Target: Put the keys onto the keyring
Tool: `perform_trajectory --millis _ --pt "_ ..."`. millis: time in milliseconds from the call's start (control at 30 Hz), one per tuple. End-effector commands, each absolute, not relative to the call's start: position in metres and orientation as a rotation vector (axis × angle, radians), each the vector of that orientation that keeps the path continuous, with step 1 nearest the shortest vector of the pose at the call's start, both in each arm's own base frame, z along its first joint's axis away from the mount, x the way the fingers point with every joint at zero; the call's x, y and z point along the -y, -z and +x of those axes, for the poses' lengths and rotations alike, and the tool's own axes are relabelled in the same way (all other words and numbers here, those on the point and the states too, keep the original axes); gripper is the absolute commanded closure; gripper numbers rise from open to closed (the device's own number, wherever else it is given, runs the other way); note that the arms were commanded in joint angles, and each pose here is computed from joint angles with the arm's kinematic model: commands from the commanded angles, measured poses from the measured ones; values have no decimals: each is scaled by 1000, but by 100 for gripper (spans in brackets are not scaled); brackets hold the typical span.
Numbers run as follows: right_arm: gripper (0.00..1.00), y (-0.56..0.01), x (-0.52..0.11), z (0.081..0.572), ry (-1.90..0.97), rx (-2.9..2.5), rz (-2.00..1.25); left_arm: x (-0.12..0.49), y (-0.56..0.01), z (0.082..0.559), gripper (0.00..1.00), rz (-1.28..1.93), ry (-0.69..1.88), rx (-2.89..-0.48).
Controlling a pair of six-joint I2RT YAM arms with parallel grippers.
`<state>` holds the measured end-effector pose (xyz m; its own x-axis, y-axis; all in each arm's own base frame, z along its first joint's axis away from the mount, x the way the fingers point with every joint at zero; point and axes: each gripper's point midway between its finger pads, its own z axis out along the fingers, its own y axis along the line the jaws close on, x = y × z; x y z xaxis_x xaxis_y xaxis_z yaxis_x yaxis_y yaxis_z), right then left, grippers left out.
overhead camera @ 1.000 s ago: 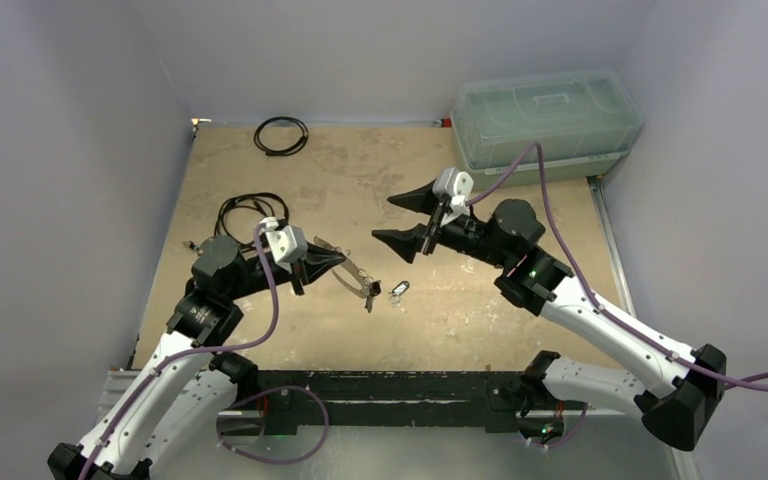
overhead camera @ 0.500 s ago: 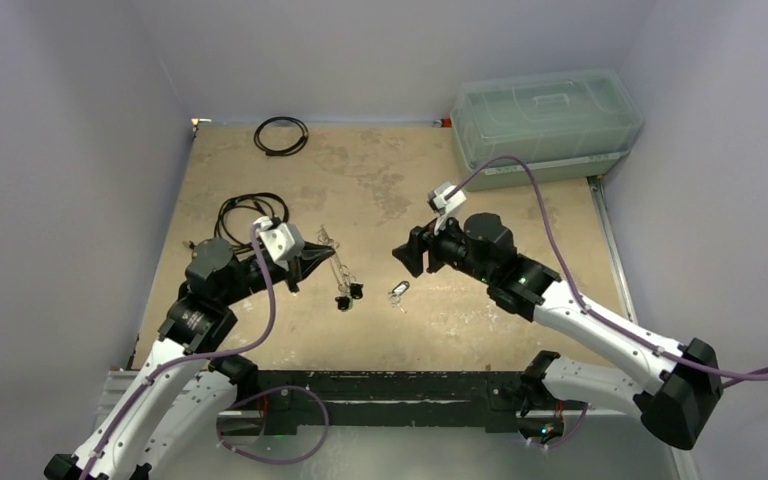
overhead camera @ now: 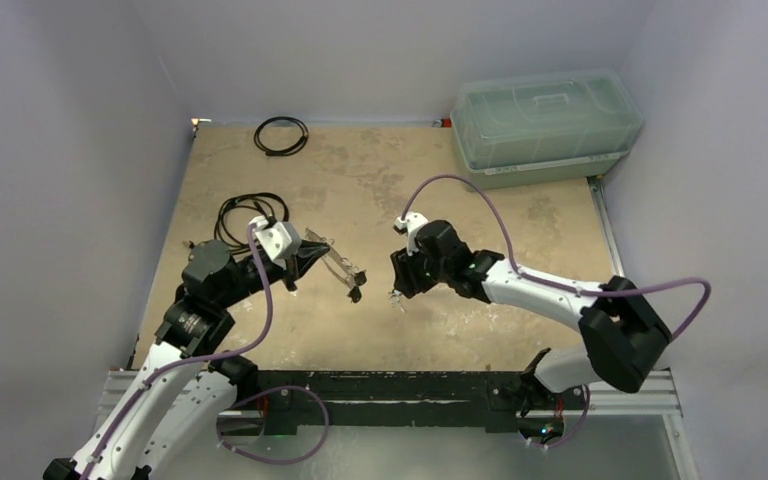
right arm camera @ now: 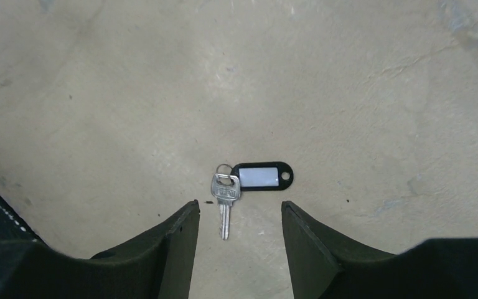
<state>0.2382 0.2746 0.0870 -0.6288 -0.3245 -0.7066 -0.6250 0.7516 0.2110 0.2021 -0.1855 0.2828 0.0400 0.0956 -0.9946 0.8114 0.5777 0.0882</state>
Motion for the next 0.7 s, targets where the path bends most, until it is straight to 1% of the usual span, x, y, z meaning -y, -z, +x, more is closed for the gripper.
perform_trajectory --millis 0,200,667 --pt "47 -77 -281 239 -582 -2313 -745 183 -317 201 100 815 621 -1342" --pt "50 -63 -288 234 -583 -2340 -807 184 -317 202 100 814 624 -1347" --pt "59 -50 -308 231 -537 -2327 -910 184 -316 202 100 813 625 -1351"
